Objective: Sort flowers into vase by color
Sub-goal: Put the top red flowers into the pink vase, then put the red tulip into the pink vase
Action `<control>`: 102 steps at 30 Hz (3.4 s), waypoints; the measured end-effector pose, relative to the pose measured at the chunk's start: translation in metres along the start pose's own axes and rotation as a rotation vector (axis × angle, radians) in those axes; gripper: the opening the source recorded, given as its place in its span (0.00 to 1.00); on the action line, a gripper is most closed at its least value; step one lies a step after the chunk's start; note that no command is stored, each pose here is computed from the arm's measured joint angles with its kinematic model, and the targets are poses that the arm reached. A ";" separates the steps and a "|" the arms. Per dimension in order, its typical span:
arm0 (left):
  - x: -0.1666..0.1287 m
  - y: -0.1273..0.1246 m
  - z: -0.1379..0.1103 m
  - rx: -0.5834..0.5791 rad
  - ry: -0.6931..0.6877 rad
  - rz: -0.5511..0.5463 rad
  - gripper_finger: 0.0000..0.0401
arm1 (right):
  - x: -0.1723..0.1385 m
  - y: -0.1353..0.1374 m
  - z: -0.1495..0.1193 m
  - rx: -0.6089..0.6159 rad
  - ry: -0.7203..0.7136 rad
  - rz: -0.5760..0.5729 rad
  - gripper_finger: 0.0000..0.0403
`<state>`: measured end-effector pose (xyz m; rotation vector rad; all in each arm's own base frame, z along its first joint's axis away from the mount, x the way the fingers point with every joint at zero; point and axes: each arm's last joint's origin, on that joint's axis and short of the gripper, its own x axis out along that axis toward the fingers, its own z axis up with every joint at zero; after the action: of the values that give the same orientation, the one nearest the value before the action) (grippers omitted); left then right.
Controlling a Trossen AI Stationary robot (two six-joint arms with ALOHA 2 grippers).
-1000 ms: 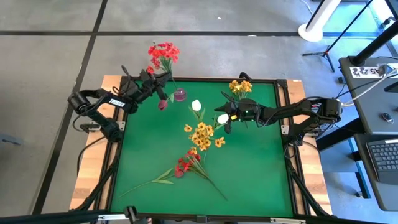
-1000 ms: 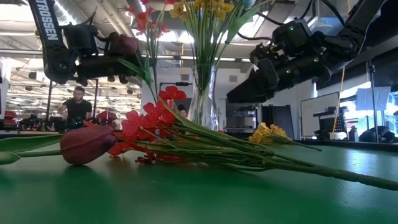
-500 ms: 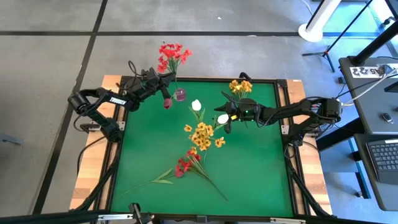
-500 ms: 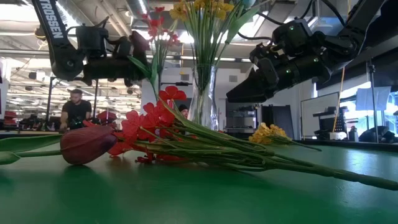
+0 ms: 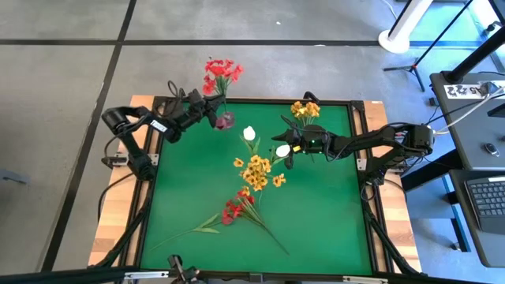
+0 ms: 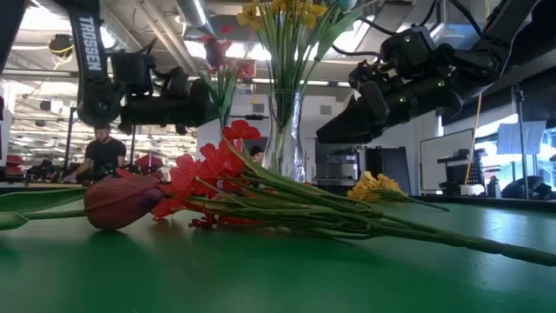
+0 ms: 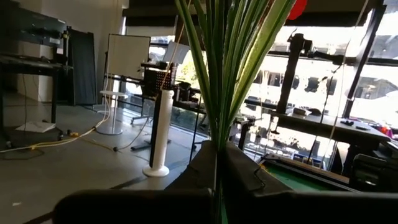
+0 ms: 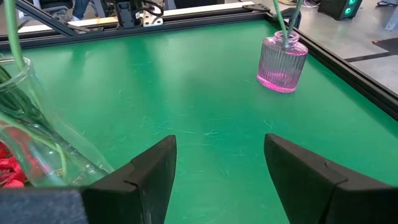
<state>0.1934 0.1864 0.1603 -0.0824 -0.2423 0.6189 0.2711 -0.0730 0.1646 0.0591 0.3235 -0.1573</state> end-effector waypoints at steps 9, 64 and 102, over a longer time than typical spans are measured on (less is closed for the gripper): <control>0.000 0.001 -0.003 -0.001 0.025 0.004 0.02 | 0.000 -0.001 0.000 -0.003 0.000 -0.020 0.60; -0.116 -0.035 0.055 0.040 0.443 0.416 0.53 | 0.000 -0.002 -0.001 0.009 0.009 -0.056 0.60; -0.114 -0.163 0.148 -0.185 0.779 -0.457 0.41 | 0.000 -0.002 0.000 0.007 0.004 -0.053 0.60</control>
<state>0.1584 -0.0117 0.3047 -0.4230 0.4318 0.0768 0.2706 -0.0745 0.1641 0.0581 0.3284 -0.2112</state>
